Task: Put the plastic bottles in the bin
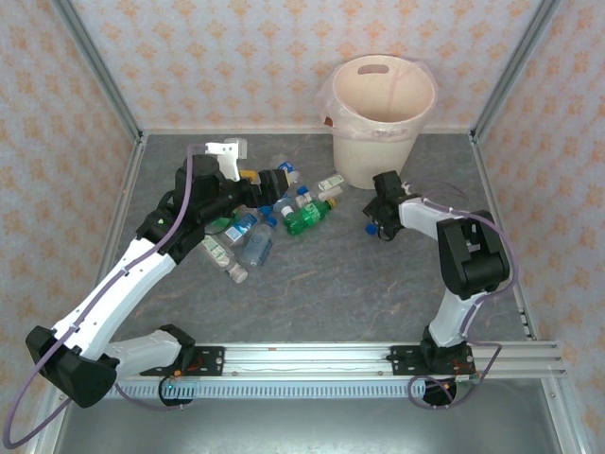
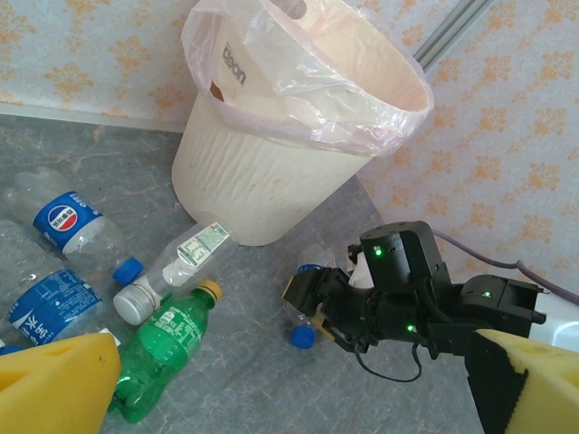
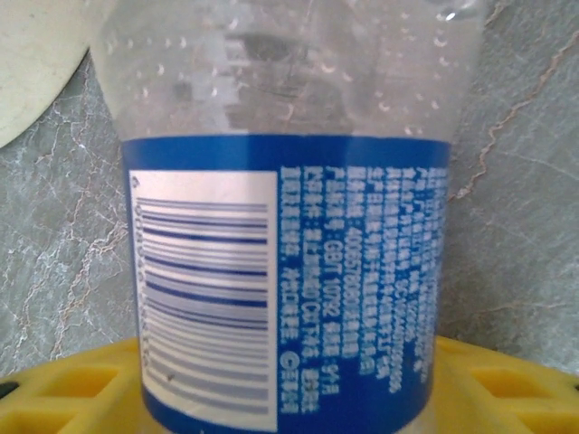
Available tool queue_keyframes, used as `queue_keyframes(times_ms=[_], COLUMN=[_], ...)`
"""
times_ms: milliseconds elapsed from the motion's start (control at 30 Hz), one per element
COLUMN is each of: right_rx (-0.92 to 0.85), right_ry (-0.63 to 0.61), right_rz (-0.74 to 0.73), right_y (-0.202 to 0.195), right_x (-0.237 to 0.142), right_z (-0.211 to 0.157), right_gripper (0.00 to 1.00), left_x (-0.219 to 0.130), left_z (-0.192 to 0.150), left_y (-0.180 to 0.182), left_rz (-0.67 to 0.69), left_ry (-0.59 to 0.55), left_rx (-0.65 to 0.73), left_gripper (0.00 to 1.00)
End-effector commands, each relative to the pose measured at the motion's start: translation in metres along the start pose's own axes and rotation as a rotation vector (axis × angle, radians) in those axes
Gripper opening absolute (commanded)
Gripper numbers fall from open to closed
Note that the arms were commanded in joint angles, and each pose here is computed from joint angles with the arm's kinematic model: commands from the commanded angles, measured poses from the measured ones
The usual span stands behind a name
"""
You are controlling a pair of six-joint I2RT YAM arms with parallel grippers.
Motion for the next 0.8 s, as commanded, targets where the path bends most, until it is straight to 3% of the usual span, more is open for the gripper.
queue_keyframes(times_ms=[0, 433, 767], right_rx=[0.003, -0.034, -0.078], right_ry=[-0.108, -0.253, -0.415], right_rz=[-0.016, -0.002, 0.063], right_y=[-0.006, -0.016, -0.003], right_x=[-0.014, -0.090, -0.181], right_z=[0.017, 0.031, 0.059], right_gripper=[0.64, 0.59, 0.58], left_x=[0.001, 0.016, 0.014], left_z=[0.009, 0.011, 0.022], left_y=[-0.002, -0.004, 0.005], left_rz=[-0.003, -0.032, 0.037], left_ry=[-0.027, -0.022, -0.142], left_rx=[0.000, 0.003, -0.039], left_gripper=[0.99, 0.99, 0.99])
Point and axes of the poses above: each hand's point on the last joint's axis, 136 mm out from that joint toward the fingers, its own x axis out along the fingers, its own y axis along the line the jaws close on, z = x × y, the point moved 6 cm from there along -x, back along the fingers, and after that the axes turned 8 degrees about -x, right-handed, at the moved point
